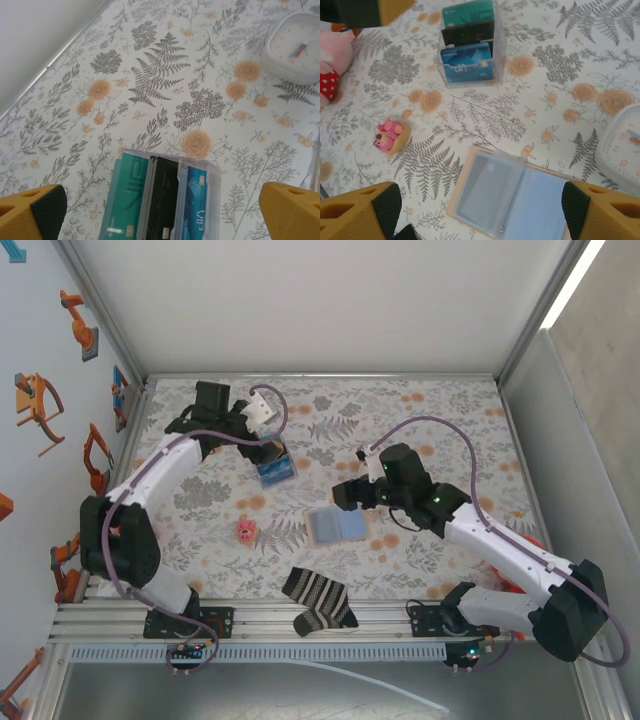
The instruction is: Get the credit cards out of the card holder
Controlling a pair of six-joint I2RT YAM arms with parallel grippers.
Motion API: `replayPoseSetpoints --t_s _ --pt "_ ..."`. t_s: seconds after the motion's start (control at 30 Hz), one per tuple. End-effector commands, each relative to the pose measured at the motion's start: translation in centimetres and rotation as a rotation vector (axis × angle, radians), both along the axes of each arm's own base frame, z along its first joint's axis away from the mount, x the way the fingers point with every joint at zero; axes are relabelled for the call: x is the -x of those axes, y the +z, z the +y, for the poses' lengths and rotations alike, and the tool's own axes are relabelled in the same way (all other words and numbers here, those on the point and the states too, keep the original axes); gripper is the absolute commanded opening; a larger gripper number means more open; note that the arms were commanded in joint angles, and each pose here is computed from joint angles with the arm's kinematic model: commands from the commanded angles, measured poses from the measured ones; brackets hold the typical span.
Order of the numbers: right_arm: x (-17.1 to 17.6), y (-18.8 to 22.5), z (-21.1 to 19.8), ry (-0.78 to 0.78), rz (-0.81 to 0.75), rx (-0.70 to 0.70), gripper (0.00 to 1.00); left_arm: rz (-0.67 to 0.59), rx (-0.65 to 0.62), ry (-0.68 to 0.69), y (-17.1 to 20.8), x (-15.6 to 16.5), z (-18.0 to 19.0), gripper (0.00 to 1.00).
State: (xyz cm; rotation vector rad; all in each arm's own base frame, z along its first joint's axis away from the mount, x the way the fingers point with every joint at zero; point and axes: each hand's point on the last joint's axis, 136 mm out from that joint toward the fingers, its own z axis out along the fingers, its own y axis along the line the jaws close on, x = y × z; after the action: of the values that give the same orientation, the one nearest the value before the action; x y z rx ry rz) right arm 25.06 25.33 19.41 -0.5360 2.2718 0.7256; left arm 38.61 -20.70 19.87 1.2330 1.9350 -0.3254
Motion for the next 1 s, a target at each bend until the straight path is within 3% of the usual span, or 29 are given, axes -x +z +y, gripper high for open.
replayPoseSetpoints --t_s 0.0,0.13,0.4,0.6,0.77,0.97 --pt "-0.4 0.0 -0.3 -0.057 0.003 0.044 0.79 -0.041 0.025 0.124 0.7 0.5 0.6 0.97" --pt "0.1 -1.5 -0.2 -0.073 0.003 0.127 0.76 -0.124 0.053 0.269 1.6 1.8 1.7 0.97" --pt "1.0 -4.0 1.3 -0.06 0.018 0.241 0.76 -0.17 0.308 0.519 3.7 5.7 5.3 0.97" --pt "1.8 -6.3 3.1 -0.035 0.053 0.298 0.74 -0.155 0.432 0.667 3.4 8.6 8.3 0.97" --pt "2.5 -8.0 4.9 0.015 0.085 0.39 0.65 -0.155 0.497 0.753 3.3 9.8 9.9 0.97" --pt "3.0 -10.0 6.5 0.051 0.11 0.485 0.55 -0.13 0.477 0.815 2.6 10.0 10.8 0.97"
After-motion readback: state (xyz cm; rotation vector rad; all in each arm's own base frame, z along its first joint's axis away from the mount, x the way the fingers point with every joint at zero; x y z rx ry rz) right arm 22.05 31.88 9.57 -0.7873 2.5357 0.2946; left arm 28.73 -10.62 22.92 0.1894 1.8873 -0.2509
